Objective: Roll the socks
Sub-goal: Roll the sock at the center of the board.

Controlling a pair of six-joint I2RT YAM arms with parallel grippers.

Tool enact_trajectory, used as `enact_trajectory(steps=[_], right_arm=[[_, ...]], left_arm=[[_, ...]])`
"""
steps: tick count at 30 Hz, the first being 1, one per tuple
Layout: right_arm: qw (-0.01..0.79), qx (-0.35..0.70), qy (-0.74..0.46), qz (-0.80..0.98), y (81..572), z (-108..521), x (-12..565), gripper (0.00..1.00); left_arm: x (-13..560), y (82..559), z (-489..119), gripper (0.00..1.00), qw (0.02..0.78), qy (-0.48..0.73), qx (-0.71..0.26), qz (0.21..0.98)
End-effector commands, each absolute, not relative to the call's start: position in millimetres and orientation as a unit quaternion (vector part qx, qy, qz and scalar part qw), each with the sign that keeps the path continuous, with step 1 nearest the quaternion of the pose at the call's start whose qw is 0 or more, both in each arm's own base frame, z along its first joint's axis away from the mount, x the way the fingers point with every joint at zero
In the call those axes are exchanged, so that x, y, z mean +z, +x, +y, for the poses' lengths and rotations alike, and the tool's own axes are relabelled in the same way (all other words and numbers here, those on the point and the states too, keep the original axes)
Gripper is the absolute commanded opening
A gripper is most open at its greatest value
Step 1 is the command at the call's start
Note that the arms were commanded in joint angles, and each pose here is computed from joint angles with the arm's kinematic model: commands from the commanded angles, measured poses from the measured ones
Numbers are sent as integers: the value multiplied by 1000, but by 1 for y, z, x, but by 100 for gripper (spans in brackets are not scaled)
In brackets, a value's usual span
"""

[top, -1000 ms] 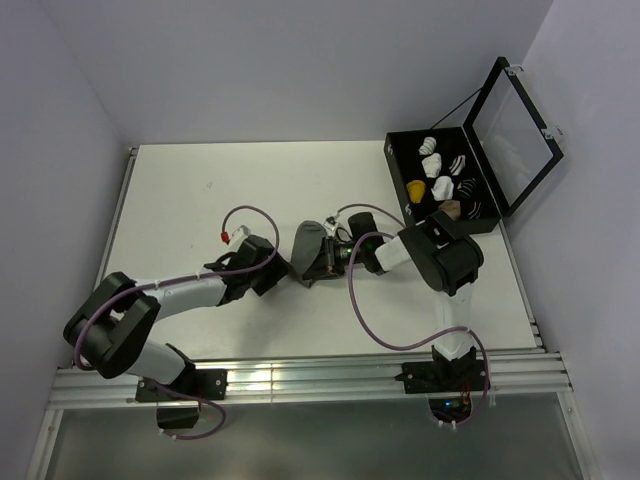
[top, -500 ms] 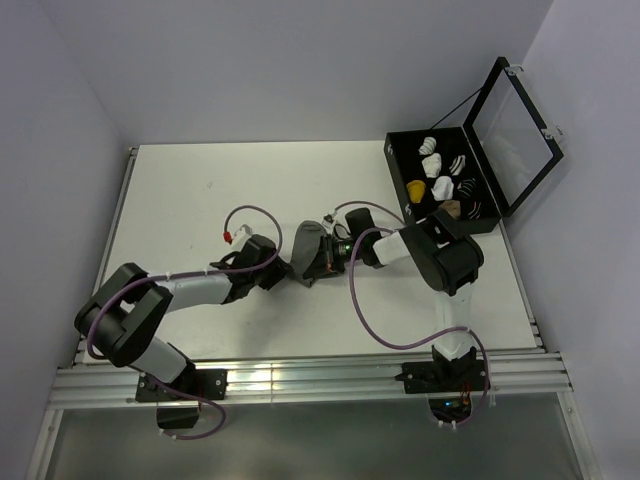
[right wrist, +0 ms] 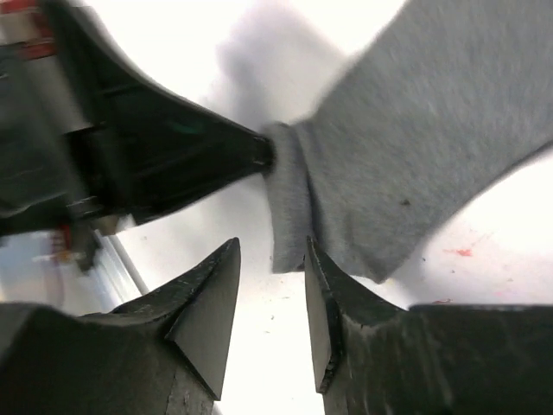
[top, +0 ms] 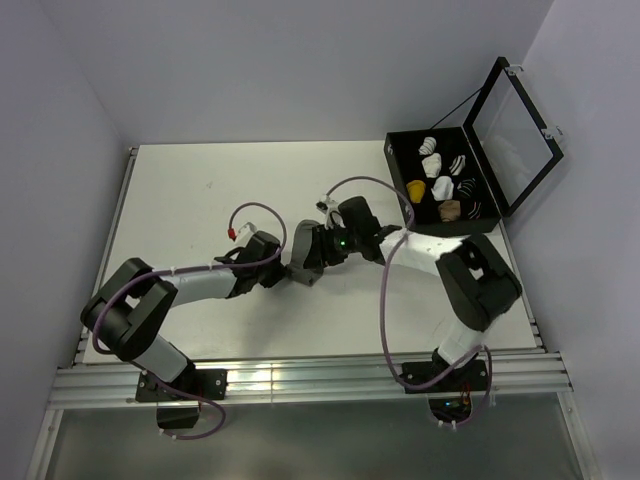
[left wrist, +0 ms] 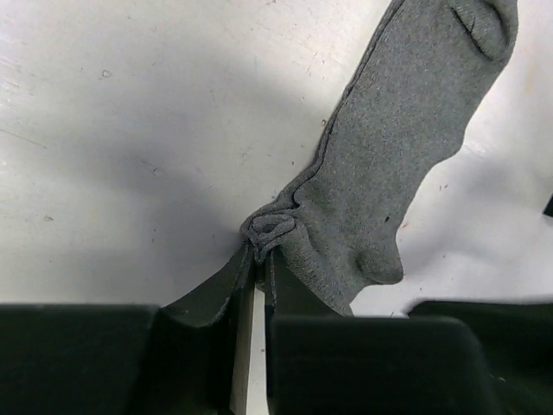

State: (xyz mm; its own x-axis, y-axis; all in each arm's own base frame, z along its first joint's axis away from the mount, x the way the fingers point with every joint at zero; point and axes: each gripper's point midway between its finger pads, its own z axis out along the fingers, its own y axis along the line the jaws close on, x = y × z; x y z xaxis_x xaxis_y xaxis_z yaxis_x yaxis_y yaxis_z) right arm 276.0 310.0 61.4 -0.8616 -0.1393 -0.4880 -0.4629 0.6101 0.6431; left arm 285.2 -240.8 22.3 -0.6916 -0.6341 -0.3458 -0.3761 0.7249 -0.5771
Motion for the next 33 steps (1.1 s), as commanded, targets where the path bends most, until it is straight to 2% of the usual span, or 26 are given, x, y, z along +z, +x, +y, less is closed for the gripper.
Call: enact_trajectory(steps=[1,6,11,22,33], right_arm=[[297,310,-250,868,285,299,78,44],[383,249,-315,832,275,307,91,47],[424,218,-364,800,266,319,92,47],[459,179,-421,761,249,344,83,46],[445,140,-457,757,246,361,55,45]], left_arm=[[13,278,-227,11,263,-254,-181,913],[23,285,-228,10,266,-223,-165,923],[27,289,-229,10,259,-207,-172,928],[26,293,-231,10,239,-183,-187,935],[26,295,-231,10,232,-172,-186,939]])
